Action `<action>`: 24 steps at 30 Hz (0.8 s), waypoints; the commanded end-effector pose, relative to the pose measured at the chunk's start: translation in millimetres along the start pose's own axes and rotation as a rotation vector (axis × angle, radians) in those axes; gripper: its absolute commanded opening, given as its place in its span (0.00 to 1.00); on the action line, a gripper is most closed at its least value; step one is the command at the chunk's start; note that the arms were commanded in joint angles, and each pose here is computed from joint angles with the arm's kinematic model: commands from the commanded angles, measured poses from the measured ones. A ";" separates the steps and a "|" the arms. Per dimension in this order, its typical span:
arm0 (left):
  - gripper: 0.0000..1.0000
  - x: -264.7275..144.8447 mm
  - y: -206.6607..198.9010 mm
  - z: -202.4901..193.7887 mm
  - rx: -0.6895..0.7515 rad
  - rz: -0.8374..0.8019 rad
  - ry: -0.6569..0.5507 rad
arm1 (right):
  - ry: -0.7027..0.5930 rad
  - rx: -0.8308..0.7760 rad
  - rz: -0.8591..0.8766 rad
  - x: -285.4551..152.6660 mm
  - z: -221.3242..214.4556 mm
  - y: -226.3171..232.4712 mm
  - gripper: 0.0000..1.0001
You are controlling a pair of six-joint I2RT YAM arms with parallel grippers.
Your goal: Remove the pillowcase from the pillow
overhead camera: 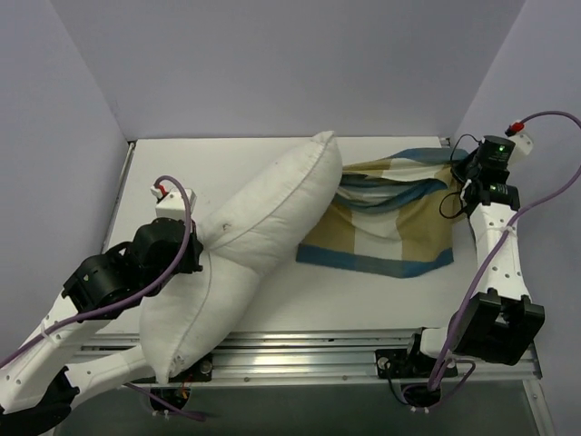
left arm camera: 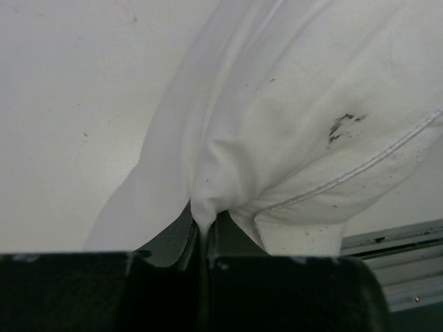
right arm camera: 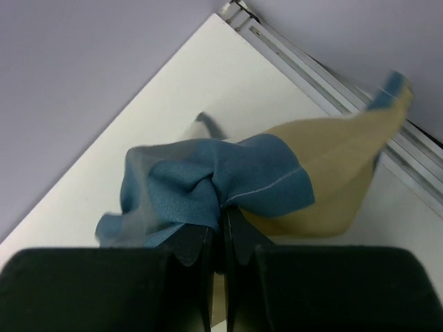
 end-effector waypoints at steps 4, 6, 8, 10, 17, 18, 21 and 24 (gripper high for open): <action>0.02 -4.3 10.2 56.4 -0.028 0.236 -0.212 | -0.140 0.021 0.131 -31.5 57.4 28.8 0.00; 0.02 3.5 6.5 75.1 -0.021 0.252 -0.235 | -0.157 0.018 0.182 -41.6 69.7 37.2 0.00; 0.02 12.6 5.0 87.8 -0.012 0.261 -0.241 | -0.195 0.016 0.164 -49.2 83.5 38.6 0.00; 0.02 25.8 9.7 102.1 -0.022 0.287 -0.271 | -0.207 0.006 0.183 -53.9 88.5 41.1 0.00; 0.02 99.7 -1.2 119.8 -0.014 0.254 -0.215 | -0.180 -0.009 0.311 -62.4 82.5 52.7 0.00; 0.02 106.8 -4.2 121.8 -0.021 0.238 -0.225 | -0.157 -0.012 0.329 -59.9 75.7 53.7 0.00; 0.04 126.0 -12.2 120.1 -0.032 0.182 -0.224 | -0.102 -0.007 0.393 -59.1 58.3 62.3 0.00; 0.10 146.1 -14.9 103.8 -0.058 0.158 -0.176 | -0.018 -0.029 0.453 -63.2 23.0 79.1 0.00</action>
Point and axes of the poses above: each gripper's point midway between its finger pads, its own x axis out along the fingers, its own y axis along the line the jaws close on, z = x × y, the point moved 9 cm from there along -x, back along the fingers, and after that the axes turned 6 degrees about -x, right-handed, at the moved point
